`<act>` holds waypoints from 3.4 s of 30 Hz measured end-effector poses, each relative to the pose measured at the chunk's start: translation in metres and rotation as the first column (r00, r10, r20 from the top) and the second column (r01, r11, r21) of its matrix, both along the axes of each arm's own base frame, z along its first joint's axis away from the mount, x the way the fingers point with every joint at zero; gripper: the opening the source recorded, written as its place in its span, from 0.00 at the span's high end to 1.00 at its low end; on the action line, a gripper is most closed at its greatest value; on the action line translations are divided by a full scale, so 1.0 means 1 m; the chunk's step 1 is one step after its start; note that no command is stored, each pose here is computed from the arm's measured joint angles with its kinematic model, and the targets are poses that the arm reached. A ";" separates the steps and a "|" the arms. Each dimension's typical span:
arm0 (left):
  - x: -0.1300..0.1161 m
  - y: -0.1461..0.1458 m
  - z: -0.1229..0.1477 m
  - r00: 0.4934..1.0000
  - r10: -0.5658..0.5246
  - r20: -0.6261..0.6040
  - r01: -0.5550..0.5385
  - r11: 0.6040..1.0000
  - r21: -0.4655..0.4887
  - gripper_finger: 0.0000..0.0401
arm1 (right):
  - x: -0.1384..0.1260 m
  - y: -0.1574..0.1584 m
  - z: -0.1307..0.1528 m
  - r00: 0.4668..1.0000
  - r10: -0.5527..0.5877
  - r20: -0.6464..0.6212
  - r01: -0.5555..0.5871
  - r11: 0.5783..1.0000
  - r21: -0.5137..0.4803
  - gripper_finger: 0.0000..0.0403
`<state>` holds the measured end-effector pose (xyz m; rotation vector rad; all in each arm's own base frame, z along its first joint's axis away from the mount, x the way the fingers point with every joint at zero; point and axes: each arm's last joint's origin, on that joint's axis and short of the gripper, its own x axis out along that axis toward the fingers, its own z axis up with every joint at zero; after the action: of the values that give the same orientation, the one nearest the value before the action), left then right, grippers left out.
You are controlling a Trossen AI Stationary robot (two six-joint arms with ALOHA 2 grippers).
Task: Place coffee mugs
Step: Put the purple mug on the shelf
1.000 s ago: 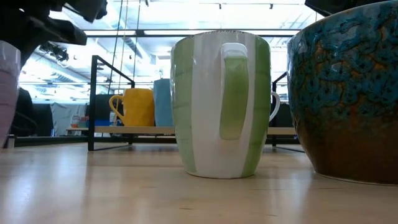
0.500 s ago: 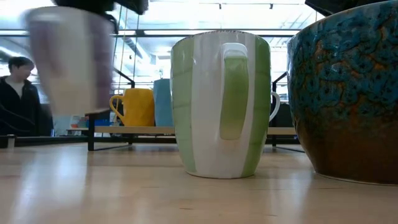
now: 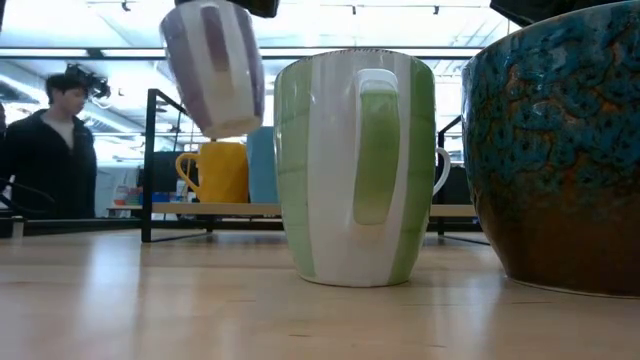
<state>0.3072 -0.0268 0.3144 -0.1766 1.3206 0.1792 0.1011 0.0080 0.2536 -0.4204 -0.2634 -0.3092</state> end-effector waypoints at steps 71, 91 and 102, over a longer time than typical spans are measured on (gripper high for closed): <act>0.017 0.095 -0.052 0.867 -0.368 -0.335 0.408 0.911 0.055 0.95 | 0.001 0.001 -0.001 1.000 0.030 -0.005 -0.030 0.999 0.023 0.73; 0.017 0.097 -0.052 0.860 -0.368 -0.355 0.424 0.901 0.095 0.88 | 0.001 0.001 -0.001 1.000 0.031 -0.004 -0.030 0.999 0.023 0.73; 0.018 0.088 -0.051 0.846 -0.350 -0.403 0.441 0.884 0.158 0.84 | 0.001 0.001 -0.001 1.000 0.031 -0.005 -0.030 0.999 0.023 0.73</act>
<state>0.3251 0.0610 0.2633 0.3637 1.6607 0.0166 0.1017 0.0087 0.2523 -0.3943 -0.2608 -0.2810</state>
